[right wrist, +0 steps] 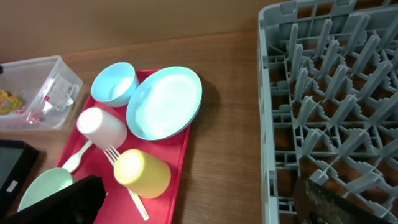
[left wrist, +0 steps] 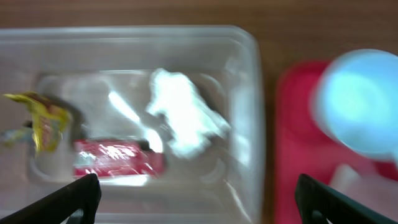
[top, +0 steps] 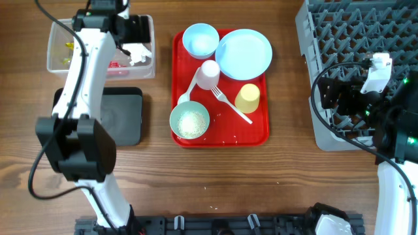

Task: Sort waste into correct bins and load items into the dishwasher rack
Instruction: 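Reach the left gripper to the green rice bowl and grasp its rim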

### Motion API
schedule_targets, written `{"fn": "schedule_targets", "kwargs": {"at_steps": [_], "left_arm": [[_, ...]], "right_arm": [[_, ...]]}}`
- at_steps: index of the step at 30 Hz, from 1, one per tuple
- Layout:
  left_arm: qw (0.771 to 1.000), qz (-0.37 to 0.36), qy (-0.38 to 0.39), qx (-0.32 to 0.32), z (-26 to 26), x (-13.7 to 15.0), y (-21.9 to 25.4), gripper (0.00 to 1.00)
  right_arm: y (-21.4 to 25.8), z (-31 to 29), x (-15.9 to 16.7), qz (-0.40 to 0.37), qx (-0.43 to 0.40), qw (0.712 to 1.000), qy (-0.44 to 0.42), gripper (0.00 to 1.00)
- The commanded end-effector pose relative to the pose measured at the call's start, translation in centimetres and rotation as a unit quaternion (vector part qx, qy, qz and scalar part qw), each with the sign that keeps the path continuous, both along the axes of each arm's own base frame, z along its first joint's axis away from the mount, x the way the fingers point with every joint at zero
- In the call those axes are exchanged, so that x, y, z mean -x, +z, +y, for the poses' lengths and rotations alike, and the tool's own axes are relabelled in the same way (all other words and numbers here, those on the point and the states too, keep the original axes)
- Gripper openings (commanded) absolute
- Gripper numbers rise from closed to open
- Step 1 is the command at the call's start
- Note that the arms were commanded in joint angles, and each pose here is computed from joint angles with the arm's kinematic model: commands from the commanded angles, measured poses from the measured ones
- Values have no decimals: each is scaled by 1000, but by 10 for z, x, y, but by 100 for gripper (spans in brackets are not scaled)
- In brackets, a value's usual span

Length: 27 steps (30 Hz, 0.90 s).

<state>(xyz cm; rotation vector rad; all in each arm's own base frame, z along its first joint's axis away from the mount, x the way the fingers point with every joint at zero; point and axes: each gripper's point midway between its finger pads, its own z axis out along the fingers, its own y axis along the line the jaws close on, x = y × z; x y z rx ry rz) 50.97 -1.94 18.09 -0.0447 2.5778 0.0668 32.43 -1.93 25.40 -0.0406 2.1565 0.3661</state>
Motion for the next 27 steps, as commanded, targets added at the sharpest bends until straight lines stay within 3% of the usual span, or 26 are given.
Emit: {"fn": "schedule_targets", "kwargs": {"at_steps": [1, 4, 9, 11, 17, 20, 25, 27], "left_arm": [[993, 41, -93, 59, -76, 52, 27, 100], [976, 136, -153, 79, -123, 104, 6, 100], [947, 217, -231, 57, -190, 170, -24, 100], [944, 235, -225, 44, -208, 189, -41, 100], [953, 246, -173, 31, -224, 213, -99, 96], [952, 244, -181, 28, -227, 220, -122, 87], [953, 244, -180, 15, -221, 225, -138, 54], [954, 241, -176, 8, -218, 224, -143, 48]], "right_arm": [[1, -3, -4, 3, -4, 1000, -5, 100], [-7, -4, -7, 19, -18, 1000, -11, 100], [-14, -4, -10, 30, -23, 999, -10, 100], [-14, -4, -9, 31, -23, 999, -10, 100], [-13, -4, -10, 29, -23, 999, -10, 100], [-13, -4, -10, 29, -23, 999, -10, 100], [-14, -4, -10, 31, -26, 999, -12, 100], [-14, -4, -9, 33, -27, 999, -12, 100]]}}
